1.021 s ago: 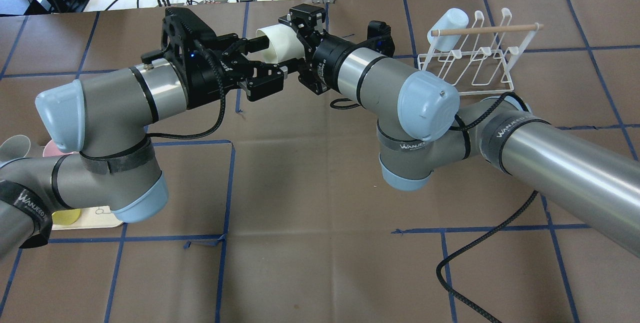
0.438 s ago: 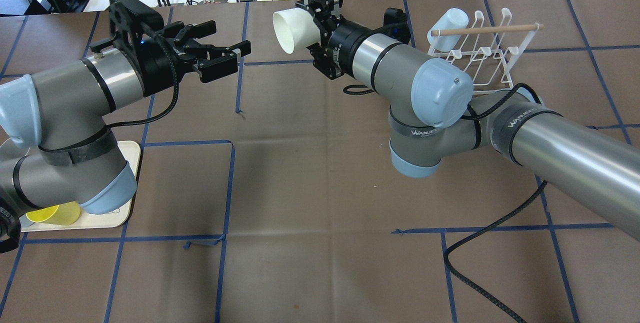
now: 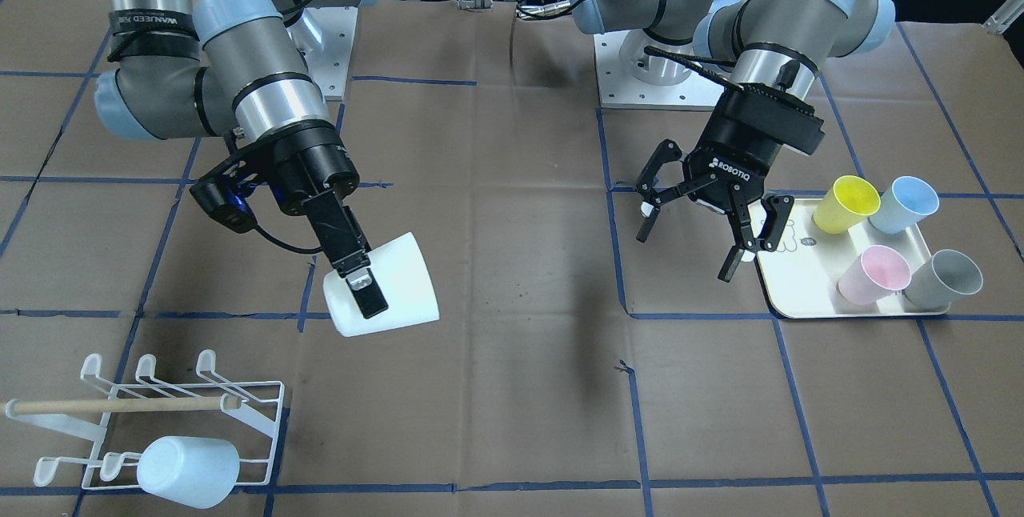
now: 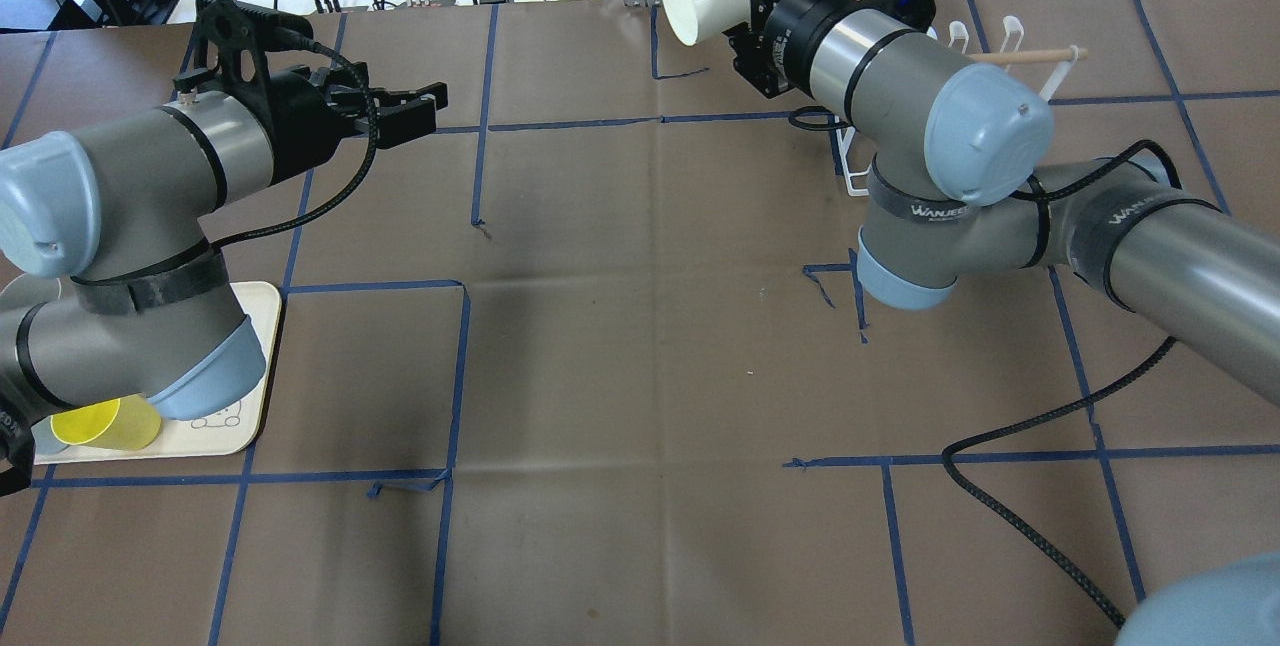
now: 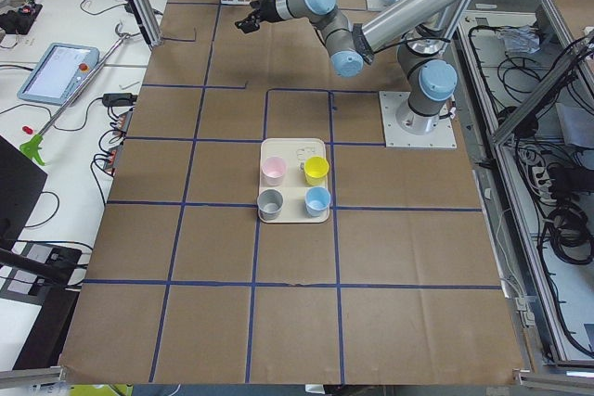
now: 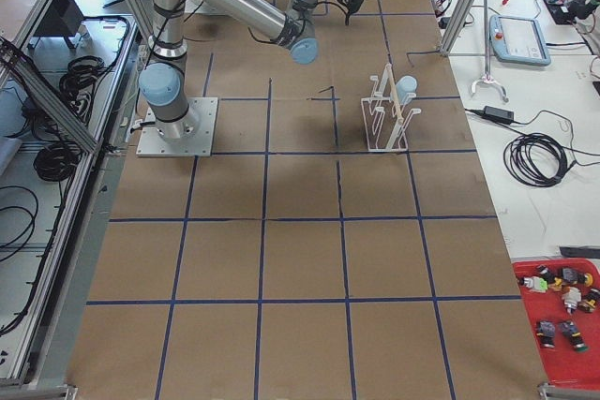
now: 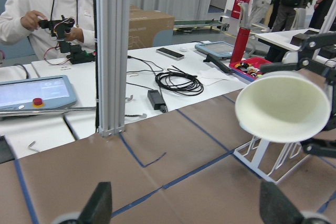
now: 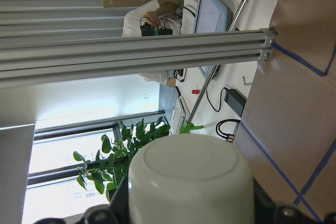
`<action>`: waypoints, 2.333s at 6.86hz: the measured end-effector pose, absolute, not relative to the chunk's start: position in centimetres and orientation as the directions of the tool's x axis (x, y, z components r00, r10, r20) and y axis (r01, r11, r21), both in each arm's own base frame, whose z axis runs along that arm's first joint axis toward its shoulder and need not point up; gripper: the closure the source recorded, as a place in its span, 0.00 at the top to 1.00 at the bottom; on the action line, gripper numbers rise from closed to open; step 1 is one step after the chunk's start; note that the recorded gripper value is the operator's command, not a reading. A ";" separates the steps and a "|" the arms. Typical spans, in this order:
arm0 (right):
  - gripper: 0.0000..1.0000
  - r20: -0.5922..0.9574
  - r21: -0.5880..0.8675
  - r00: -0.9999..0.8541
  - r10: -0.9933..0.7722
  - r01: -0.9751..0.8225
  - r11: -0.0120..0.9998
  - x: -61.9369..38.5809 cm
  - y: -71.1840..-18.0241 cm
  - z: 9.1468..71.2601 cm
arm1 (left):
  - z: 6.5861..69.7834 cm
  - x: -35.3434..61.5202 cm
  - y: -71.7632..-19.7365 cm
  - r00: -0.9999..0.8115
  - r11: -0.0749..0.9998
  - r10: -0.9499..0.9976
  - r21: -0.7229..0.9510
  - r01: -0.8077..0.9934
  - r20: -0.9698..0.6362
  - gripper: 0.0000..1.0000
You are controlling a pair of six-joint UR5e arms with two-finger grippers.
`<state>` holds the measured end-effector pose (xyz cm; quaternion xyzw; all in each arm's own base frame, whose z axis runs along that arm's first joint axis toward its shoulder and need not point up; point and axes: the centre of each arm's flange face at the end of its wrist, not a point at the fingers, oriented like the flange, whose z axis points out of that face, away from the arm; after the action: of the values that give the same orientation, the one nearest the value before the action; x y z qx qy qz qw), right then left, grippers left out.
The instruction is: Transfer IKEA cup to right arm and place on rack
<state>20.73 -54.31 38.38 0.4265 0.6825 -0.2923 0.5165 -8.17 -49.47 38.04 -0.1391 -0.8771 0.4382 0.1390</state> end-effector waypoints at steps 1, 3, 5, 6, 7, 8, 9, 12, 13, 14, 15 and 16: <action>0.09 -0.952 -0.052 -0.178 0.247 0.894 0.445 18.5 -55.1 38.3 | 38.0 -7.9 -50.9 -0.956 0.680 0.267 -0.726 0.096 0.124 0.99; 0.09 -0.886 -0.339 -0.426 0.183 0.865 0.370 13.8 -56.6 38.0 | 39.5 -9.6 -53.1 -0.994 0.879 0.103 -0.472 0.072 0.041 0.99; 0.07 -0.715 -0.621 -0.685 0.141 0.714 0.322 8.3 -58.0 37.7 | 42.6 -11.3 -52.8 -1.000 0.971 0.020 -0.237 0.022 -0.009 0.99; 0.07 -0.609 -0.723 -0.782 0.134 0.617 0.310 5.2 -59.0 37.4 | 44.5 -11.8 -51.9 -1.000 0.988 0.007 -0.154 0.008 -0.012 0.99; 0.07 -0.497 -0.803 -0.859 0.127 0.510 0.307 2.3 -60.2 36.8 | 46.0 -12.1 -50.8 -1.000 0.995 0.004 -0.103 0.006 -0.012 0.99; 0.07 -0.372 -0.867 -0.922 0.108 0.387 0.314 0.0 -61.6 36.0 | 46.6 -12.2 -49.7 -1.000 0.997 0.005 -0.078 0.006 -0.010 0.99; 0.07 -0.268 -0.904 -0.959 0.089 0.282 0.321 -1.6 -63.2 35.0 | 46.8 -12.2 -49.2 -1.000 0.998 0.005 -0.069 0.006 -0.008 0.99; 0.07 -0.083 -0.937 -0.995 0.047 0.094 0.336 -4.1 -67.2 31.9 | 46.9 -11.9 -48.6 -1.000 0.998 -0.016 -0.053 -0.016 -0.003 0.99; 0.07 -0.070 -0.934 -0.996 0.046 0.081 0.348 -4.5 -67.6 31.0 | 46.9 -11.8 -48.4 -0.999 0.998 -0.039 -0.041 -0.039 0.000 0.99; 0.07 -0.068 -0.928 -0.996 0.052 0.082 0.363 -5.0 -67.5 30.0 | 46.9 -11.9 -48.3 -0.998 0.998 -0.057 -0.035 -0.057 0.001 0.99; 0.07 -0.070 -0.921 -0.996 0.061 0.088 0.380 -5.6 -67.2 29.2 | 46.9 -11.9 -48.3 -0.998 0.997 -0.063 -0.033 -0.063 0.001 1.00; 0.07 -0.067 -0.915 -0.996 0.066 0.088 0.395 -6.0 -66.8 28.4 | 46.9 -11.9 -48.3 -0.998 0.997 -0.064 -0.032 -0.064 0.000 1.00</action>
<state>-5.97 -66.78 28.43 0.0461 0.8351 -0.5481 0.0099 -11.88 -48.29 46.86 0.0318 -0.9994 0.0161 -0.0003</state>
